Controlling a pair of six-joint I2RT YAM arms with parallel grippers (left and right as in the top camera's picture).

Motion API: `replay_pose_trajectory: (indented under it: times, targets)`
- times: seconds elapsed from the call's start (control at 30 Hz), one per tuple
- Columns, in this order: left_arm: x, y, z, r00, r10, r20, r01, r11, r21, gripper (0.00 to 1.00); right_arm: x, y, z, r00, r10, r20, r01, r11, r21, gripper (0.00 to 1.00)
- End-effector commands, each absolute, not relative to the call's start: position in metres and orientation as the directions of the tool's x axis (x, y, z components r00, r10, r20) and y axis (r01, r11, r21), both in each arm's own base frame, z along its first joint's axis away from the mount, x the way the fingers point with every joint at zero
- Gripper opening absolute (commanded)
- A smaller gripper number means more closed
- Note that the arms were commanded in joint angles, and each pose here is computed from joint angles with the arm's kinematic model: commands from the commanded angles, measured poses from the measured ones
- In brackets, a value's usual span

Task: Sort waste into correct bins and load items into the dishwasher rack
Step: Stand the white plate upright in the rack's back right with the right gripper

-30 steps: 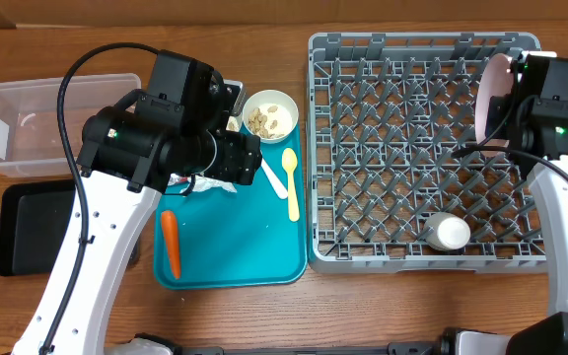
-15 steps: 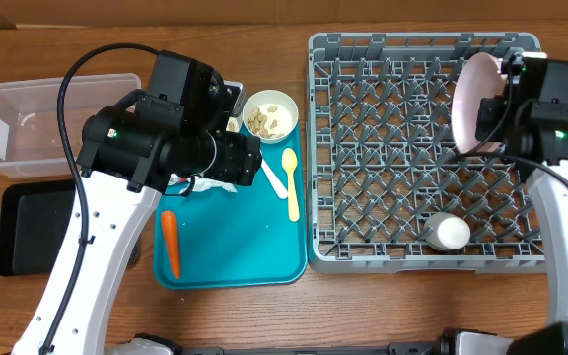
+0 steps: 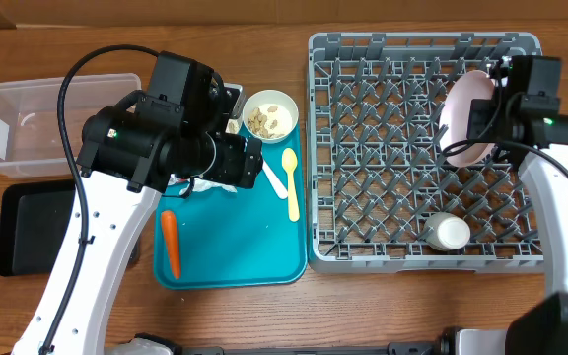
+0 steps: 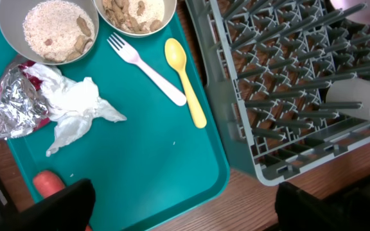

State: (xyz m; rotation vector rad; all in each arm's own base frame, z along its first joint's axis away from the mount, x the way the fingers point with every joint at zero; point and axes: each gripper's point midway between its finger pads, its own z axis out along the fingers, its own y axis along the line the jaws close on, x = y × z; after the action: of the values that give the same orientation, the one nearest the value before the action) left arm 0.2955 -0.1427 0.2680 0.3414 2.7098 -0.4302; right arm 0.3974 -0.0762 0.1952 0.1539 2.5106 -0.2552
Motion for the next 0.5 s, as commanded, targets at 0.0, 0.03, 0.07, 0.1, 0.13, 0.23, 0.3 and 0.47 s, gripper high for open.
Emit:
replay_pose_trajectory:
  times: [0.0,0.03,0.07,0.1,0.13,0.23,0.3,0.47]
  targets:
    - [0.298,-0.140,0.279,-0.887,0.169,-0.429,0.293,0.925,-0.242,1.00,0.387,-0.074,0.280,-0.672,0.086,-0.735,0.233,0.967,-0.100,0.62]
    - [0.298,-0.141,0.279,-0.886,0.168,-0.432,0.293,0.925,-0.241,1.00,0.381,-0.074,0.292,-0.651,0.105,-0.752,0.249,0.965,-0.081,0.65]
    - [0.300,-0.140,0.280,-0.884,0.168,-0.437,0.293,0.926,-0.238,1.00,0.370,-0.070,0.311,-0.617,0.132,-0.776,0.263,0.964,-0.045,0.67]
    - [0.301,-0.140,0.280,-0.881,0.166,-0.443,0.293,0.927,-0.235,1.00,0.363,-0.066,0.322,-0.594,0.152,-0.790,0.262,0.965,-0.011,0.69]
    - [0.303,-0.140,0.281,-0.877,0.165,-0.452,0.293,0.928,-0.231,1.00,0.357,-0.060,0.333,-0.572,0.168,-0.803,0.251,0.968,0.023,0.72]
    - [0.313,-0.136,0.282,-0.865,0.152,-0.478,0.275,0.941,-0.198,1.00,0.337,-0.031,0.363,-0.510,0.178,-0.842,0.128,0.983,0.130,0.77]
    - [0.321,-0.128,0.280,-0.875,0.082,-0.476,0.191,0.964,-0.184,1.00,0.317,0.001,0.385,-0.476,0.181,-0.861,-0.028,0.975,0.220,0.82]
    - [0.334,-0.106,0.257,-0.905,-0.054,-0.422,-0.009,0.994,-0.109,1.00,0.279,0.063,0.404,-0.501,0.165,-0.850,-0.337,0.867,0.367,1.00]
